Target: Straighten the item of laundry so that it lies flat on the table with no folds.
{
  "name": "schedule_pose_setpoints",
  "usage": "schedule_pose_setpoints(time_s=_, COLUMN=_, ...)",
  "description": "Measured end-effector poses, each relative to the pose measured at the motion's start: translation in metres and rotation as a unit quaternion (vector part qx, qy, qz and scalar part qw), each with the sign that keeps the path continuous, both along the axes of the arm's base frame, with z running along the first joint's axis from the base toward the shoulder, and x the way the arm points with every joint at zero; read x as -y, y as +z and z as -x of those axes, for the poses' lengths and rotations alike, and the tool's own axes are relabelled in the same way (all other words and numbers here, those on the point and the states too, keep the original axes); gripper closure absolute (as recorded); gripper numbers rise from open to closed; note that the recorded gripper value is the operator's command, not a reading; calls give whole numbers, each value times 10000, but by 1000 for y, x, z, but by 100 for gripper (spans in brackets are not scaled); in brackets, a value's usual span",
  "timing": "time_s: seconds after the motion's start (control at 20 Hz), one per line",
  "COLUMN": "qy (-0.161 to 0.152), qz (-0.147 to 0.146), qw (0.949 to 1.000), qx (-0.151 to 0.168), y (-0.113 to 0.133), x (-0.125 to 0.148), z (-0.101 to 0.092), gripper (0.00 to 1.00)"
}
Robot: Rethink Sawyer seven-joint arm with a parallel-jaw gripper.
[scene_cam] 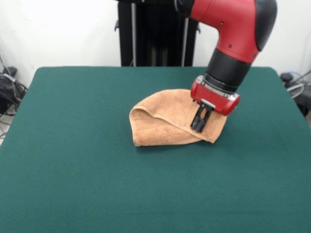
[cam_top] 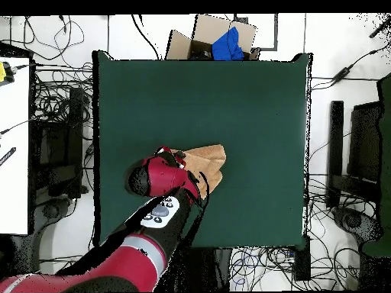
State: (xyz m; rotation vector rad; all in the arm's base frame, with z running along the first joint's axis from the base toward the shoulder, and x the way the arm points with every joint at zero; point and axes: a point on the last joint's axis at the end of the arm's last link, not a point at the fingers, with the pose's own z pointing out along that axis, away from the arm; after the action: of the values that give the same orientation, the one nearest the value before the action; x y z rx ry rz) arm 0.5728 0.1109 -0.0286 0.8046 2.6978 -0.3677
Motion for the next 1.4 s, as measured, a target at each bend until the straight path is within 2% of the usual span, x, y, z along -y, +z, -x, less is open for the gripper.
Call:
schedule_pose_setpoints(time_s=0.35, qy=-121, qz=-68, qw=9999, qx=-7, y=26, x=0, z=7, gripper=100)
schedule_pose_setpoints(time_s=0.4, qy=-191, qz=-114, qw=9997, qx=-91, y=40, x=0, z=12, gripper=100)
schedule_pose_setpoints(time_s=0.55, qy=-279, qz=-189, qw=9991, qx=-274, y=59, x=-2, z=20, gripper=100)
schedule_pose_setpoints(time_s=0.65, qy=-358, qz=-273, qw=9976, qx=-531, y=81, x=-4, z=31, gripper=100)
schedule_pose_setpoints(time_s=0.85, qy=-465, qz=-404, qw=9933, qx=-977, y=115, x=-10, z=48, gripper=100)
schedule_pose_setpoints(time_s=0.9, qy=-520, qz=-490, qw=9898, qx=-1236, y=139, x=-13, z=60, gripper=100)
schedule_pose_setpoints(time_s=1.1, qy=-546, qz=-558, qw=9886, qx=-1284, y=158, x=-13, z=68, gripper=100)
schedule_pose_setpoints(time_s=1.15, qy=-557, qz=-601, qw=9895, qx=-1194, y=168, x=-13, z=70, gripper=0)
schedule_pose_setpoints(time_s=1.4, qy=-560, qz=-619, qw=9917, qx=-982, y=172, x=-8, z=71, gripper=0)
